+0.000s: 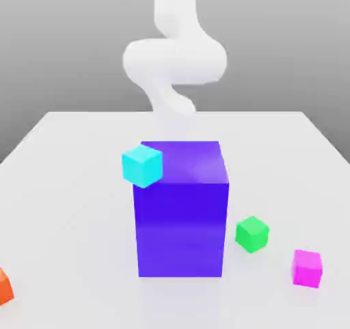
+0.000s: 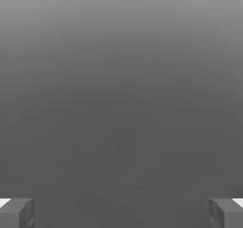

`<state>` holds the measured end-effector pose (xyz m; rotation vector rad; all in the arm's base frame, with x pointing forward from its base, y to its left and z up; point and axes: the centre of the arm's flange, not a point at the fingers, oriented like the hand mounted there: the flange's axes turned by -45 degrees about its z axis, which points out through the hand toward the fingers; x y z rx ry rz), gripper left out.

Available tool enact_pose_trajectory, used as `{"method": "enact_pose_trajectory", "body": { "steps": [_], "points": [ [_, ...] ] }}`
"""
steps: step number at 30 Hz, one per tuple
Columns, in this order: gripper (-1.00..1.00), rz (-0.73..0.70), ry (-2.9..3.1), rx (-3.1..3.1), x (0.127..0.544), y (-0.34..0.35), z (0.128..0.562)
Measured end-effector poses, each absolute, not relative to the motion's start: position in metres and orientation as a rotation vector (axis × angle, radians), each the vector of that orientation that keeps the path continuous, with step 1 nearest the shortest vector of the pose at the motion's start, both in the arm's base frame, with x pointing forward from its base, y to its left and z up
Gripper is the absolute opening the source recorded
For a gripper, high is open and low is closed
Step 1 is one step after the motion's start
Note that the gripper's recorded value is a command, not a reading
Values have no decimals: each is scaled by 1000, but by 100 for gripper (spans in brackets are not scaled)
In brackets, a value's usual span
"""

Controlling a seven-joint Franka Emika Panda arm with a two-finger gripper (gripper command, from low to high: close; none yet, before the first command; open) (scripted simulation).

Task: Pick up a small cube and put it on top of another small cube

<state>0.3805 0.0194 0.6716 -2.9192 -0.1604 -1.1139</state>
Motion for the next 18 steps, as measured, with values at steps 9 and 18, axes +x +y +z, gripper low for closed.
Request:
{"method": "enact_pose_trajectory", "body": {
  "steps": [9,18],
  "points": [
    [0,-719,-831,-2913,454,116,507],
    [0,-327,-1484,-2724,439,216,330]
  ]
}}
